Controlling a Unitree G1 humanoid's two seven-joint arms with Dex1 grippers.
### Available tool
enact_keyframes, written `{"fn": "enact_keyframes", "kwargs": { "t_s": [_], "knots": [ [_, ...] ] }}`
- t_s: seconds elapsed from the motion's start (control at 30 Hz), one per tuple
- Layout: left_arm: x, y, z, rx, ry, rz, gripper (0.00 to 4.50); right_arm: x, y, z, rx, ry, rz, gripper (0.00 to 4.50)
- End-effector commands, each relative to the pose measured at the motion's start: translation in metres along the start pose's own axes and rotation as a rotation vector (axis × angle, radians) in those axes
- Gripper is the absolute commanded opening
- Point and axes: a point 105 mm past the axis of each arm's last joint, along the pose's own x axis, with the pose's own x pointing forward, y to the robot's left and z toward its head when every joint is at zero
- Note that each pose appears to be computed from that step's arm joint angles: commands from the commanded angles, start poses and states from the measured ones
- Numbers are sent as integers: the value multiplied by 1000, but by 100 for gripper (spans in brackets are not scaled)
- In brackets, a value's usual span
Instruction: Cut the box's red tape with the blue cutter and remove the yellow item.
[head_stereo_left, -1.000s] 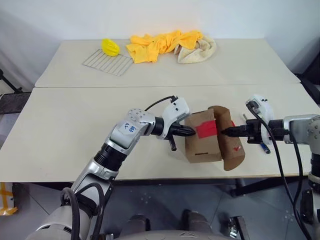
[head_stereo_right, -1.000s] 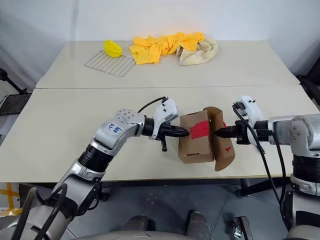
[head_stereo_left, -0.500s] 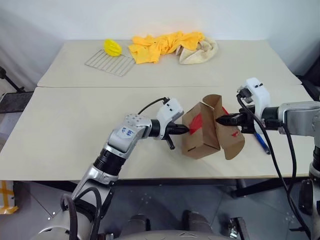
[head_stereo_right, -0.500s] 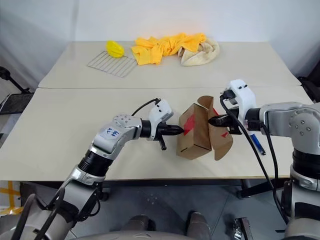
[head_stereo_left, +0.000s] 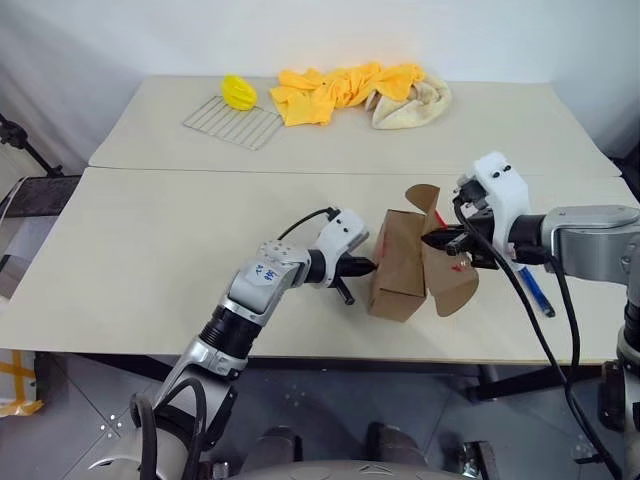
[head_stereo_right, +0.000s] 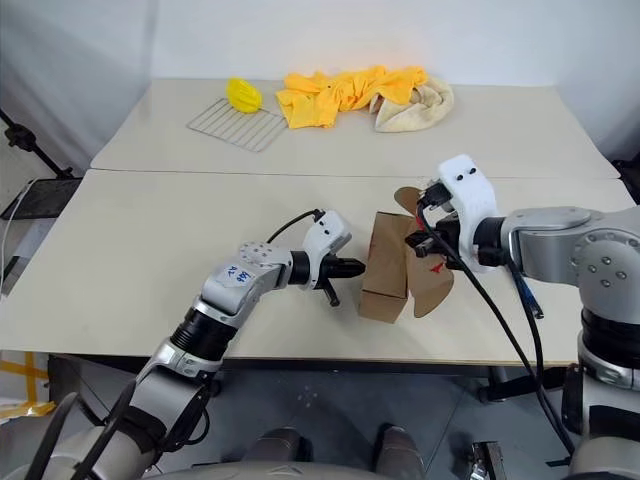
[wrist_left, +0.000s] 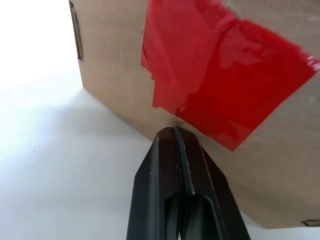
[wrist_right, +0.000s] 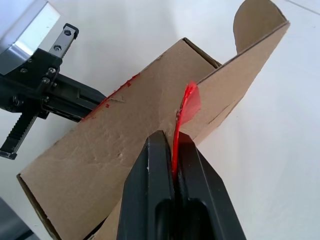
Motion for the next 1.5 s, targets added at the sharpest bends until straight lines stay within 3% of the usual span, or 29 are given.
{"fn": "enact_keyframes", "kwargs": {
  "t_s": [0.03, 0.23, 0.37, 0.43, 0.6, 0.8, 1.27, 1.5],
  "knots": [
    [3, -6, 11, 23, -40, -32, 0, 8, 10, -15, -49, 99, 23, 2],
    [-14, 13, 10, 21, -43, 18, 0, 5, 6, -9, -95, 112, -17, 2],
    [-35, 28, 26, -26, -122, 40, 0, 2, 5, -6, -132, 126, -38, 2],
    [-48, 30, 46, -88, -206, 8, 0, 2, 3, -6, -147, 135, -54, 2],
    [-63, 17, 93, -150, -366, -111, 0, 2, 7, -5, -187, 147, -50, 2],
    [-53, -2, 108, -120, -375, -184, 0, 0, 8, 1, -205, 135, -52, 2],
    [-40, -38, 84, -119, -264, -315, 0, -6, 1, 4, -185, 115, -80, 2],
    [-26, -41, 54, 9, -121, -324, 0, -9, 0, 12, -184, 85, -94, 2]
  ]
}}
